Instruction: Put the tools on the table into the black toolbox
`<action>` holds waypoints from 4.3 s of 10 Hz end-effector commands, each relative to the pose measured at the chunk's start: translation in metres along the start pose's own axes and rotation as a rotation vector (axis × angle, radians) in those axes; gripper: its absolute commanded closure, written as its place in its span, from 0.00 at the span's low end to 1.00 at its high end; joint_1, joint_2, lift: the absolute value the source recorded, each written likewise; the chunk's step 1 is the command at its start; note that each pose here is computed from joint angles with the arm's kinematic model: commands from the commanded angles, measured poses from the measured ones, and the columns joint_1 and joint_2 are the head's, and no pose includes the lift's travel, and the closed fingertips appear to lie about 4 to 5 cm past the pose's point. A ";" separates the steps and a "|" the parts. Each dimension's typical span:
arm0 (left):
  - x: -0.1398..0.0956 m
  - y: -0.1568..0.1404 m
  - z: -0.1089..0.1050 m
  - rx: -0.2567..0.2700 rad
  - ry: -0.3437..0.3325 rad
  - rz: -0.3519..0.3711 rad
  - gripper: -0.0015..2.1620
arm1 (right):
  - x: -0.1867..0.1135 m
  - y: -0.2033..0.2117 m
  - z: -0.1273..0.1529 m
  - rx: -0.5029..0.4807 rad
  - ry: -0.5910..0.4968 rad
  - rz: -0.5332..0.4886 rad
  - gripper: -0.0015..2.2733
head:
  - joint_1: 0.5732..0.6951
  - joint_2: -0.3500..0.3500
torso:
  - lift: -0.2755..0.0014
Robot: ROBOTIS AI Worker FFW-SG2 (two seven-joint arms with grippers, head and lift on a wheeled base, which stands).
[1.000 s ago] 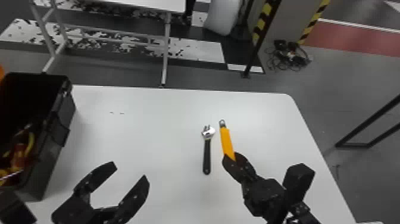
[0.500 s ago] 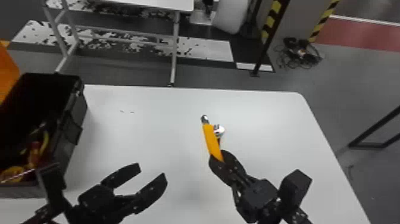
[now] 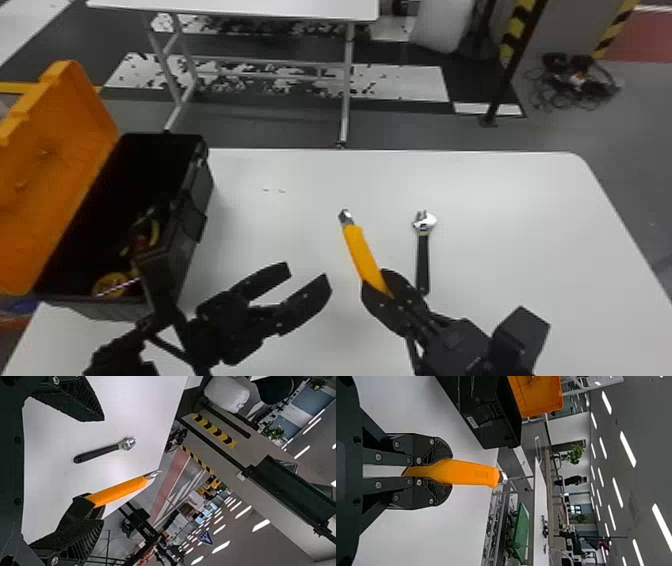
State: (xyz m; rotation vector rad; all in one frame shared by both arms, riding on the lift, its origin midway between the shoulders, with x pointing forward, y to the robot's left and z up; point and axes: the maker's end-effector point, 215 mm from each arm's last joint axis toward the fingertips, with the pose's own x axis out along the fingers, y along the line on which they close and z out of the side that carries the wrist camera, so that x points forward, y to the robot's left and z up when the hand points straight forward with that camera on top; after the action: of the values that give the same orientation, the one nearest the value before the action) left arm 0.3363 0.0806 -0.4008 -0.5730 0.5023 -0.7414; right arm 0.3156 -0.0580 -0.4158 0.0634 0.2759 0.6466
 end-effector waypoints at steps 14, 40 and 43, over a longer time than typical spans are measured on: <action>-0.004 -0.003 0.016 -0.026 -0.027 -0.066 0.65 | 0.027 0.081 0.001 -0.024 0.032 0.154 0.91 | 1.00 0.78 | 0.72; -0.189 0.157 0.157 0.295 -0.451 0.499 0.80 | -0.031 -0.007 -0.020 0.045 -0.038 -0.100 0.04 | 1.00 1.00 | 0.72; -0.193 0.155 0.162 0.301 -0.488 0.497 0.00 | -0.032 -0.010 -0.020 0.045 -0.039 -0.107 0.04 | 1.00 1.00 | 0.72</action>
State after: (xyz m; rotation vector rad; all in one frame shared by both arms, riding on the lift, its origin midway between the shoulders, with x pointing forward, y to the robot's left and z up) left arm 0.3863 0.3662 -0.3394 -0.3090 0.0648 -0.1777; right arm 0.2909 -0.0854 -0.4297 0.1032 0.2571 0.5349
